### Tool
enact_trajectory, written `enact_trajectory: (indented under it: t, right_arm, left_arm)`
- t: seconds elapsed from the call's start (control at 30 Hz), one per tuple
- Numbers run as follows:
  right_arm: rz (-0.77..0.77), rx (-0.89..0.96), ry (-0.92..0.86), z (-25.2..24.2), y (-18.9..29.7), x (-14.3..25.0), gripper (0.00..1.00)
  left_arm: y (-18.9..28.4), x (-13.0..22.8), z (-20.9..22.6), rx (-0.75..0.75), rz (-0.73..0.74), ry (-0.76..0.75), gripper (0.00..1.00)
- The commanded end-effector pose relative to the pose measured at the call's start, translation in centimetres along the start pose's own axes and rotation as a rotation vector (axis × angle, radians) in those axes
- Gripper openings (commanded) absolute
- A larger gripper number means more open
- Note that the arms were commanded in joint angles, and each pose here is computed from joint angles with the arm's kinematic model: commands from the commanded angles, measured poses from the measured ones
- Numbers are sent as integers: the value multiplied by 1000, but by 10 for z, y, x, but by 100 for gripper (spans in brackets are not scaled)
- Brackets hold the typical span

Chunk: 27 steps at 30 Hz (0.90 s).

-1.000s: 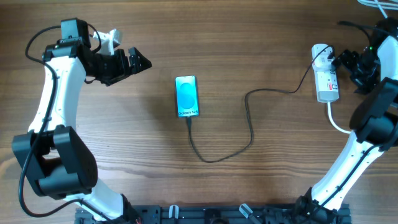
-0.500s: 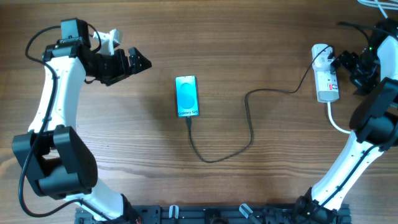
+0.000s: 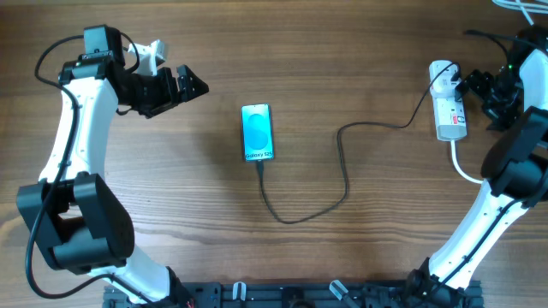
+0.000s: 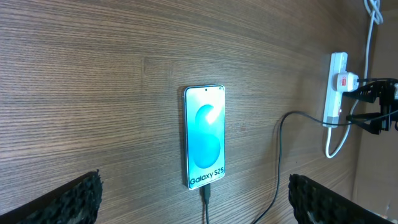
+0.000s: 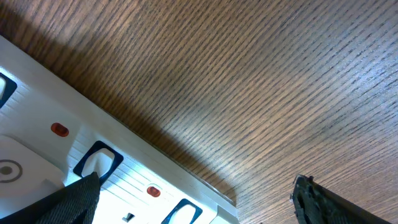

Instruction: Plug charger to phone and switch on socket

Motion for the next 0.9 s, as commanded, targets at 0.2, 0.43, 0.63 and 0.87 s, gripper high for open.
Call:
enact_trajectory:
  t: [0.2,0.43,0.63,0.87]
  right_arm:
    - [50,25,28,2,-21,8,100]
    - [67,19,26,2,-21,11,100]
    - [65,11,12,-4,-8,11,99]
    - [-28,27,-83,-18,13,-8,100]
  left_arm:
    - [3,-1,0,-3,-8,-7,100]
    - [3,-1,0,-4,-8,-7,100]
    - [3,-1,0,-4,-8,-7,100]
    - [3,-1,0,-3,-8,-7,100]
Point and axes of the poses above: each gripper's point midway between its finger pads, its own y axis back along the fingers, its own z axis along the line the jaws close on, x = y × z, the point moved 1 cm from there along y, back along the fingers, and after that the axes turned 6 degrees about -y, right-handed, at the moved point
